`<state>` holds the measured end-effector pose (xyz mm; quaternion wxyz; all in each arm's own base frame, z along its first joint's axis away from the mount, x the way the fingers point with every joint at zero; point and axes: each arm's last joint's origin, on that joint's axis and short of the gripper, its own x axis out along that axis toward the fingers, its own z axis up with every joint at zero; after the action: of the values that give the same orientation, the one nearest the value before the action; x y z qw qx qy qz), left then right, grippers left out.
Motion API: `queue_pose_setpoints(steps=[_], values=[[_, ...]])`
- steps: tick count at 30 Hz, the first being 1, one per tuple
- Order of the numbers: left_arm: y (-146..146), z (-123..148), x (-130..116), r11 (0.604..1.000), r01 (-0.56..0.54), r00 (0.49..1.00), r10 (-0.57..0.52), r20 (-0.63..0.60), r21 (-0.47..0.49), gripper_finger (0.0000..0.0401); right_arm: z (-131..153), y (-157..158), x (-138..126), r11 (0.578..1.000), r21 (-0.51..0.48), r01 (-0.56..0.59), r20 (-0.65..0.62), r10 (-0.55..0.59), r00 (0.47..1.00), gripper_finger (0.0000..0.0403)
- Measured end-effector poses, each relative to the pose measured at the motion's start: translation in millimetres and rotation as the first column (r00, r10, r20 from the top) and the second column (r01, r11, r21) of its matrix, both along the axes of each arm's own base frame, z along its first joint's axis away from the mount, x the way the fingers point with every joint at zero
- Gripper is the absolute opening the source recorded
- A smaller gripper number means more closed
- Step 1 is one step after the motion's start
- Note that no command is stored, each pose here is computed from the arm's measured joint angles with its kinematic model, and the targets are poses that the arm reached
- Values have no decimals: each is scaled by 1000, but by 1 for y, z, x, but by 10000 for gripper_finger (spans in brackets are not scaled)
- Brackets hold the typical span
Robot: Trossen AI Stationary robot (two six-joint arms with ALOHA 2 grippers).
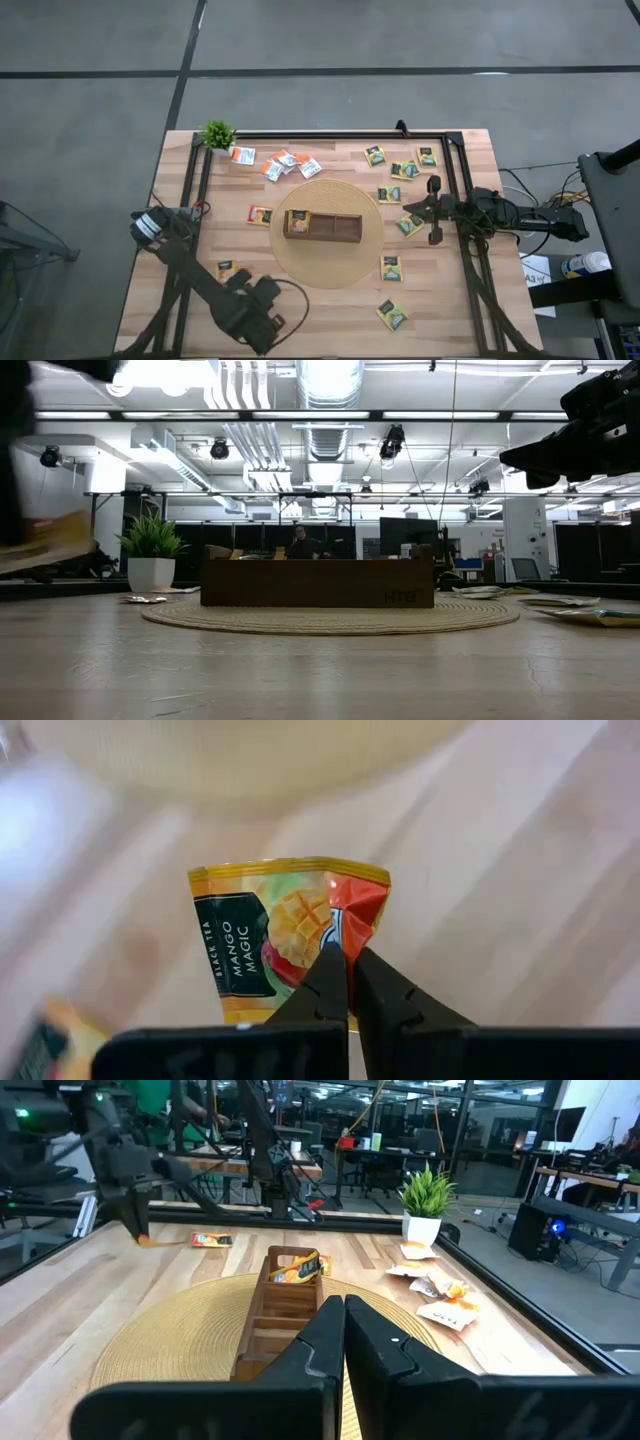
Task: Pick & Place Tea
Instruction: Put the bottom mango tea sachet into the left section of the wooden organizer
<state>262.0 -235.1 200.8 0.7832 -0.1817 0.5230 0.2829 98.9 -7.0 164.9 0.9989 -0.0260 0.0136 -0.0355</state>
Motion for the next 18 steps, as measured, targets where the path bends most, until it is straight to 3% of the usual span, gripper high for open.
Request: queue_pose_setpoints(steps=[11, 18], values=[[51, 9, 43, 962, 191, 981, -184, -55, 196, 1, 0, 0, 0, 1000, 0, 0, 0, 0, 1000, 9], [69, 11, 53, 892, 311, 950, -284, -128, 329, 1, 0, 0, 0, 1000, 0, 0, 0, 0, 1000, 9]])
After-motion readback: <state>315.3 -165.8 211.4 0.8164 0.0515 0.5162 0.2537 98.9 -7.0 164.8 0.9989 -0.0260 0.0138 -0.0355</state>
